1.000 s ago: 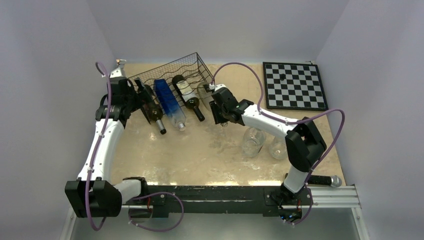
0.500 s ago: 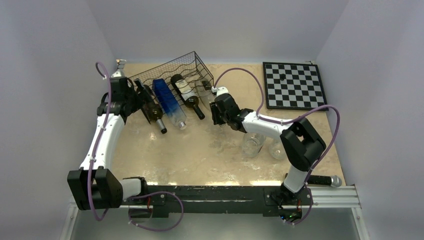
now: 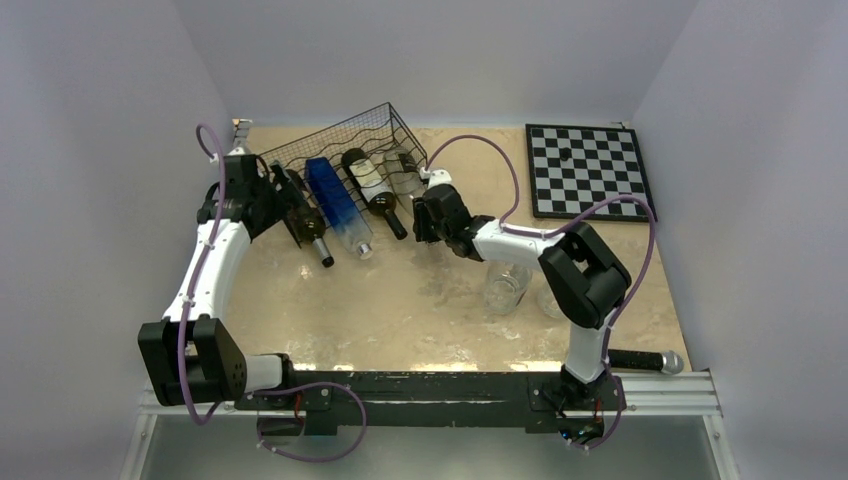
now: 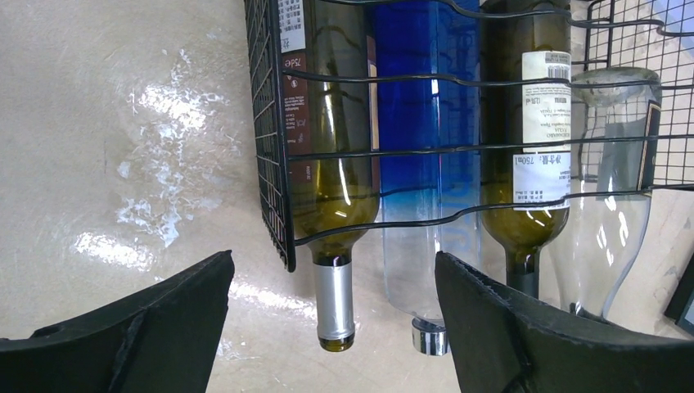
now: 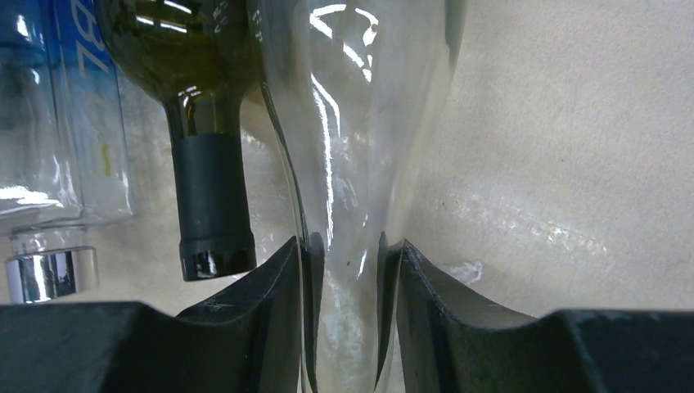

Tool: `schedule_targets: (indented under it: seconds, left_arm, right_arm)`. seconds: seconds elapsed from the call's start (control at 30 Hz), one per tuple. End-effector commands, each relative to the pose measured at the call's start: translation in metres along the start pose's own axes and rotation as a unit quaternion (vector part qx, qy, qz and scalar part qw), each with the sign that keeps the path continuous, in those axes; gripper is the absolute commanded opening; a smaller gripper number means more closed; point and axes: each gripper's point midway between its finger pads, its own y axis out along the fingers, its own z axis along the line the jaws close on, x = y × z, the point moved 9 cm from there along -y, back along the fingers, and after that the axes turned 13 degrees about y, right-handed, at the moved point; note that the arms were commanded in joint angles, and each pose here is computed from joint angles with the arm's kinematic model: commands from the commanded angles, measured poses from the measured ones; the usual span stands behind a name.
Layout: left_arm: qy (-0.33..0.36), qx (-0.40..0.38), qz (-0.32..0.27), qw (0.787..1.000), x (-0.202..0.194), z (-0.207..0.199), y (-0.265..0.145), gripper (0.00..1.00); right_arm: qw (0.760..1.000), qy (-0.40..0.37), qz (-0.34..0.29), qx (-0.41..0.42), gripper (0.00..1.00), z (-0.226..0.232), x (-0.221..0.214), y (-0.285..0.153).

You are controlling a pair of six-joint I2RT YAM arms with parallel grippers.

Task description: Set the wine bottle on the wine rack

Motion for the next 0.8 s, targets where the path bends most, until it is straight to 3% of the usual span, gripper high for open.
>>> schedule_targets:
  seconds: [0.0,0.43,0.77]
  left_arm:
    - [-0.002,-0.021,-0.019,1.0,0.015,-0.005,-0.01,0.96]
    - [0.012,-0.028,-0.014,0.999,0.015,-0.005,-0.02,0.96]
    - [0.02,-0.033,-0.014,0.999,0.018,-0.007,-0.024,0.96]
  right_arm:
    - [0.983,0.08,-0.128,0.101,0.0,0.045,0.072,-0.008]
    - [0.958,0.177,-0.08,0.212,0.0,0.034,0.103,0.016]
    - [0.937,0.242,-0.04,0.247,0.0,0.023,0.105,0.044]
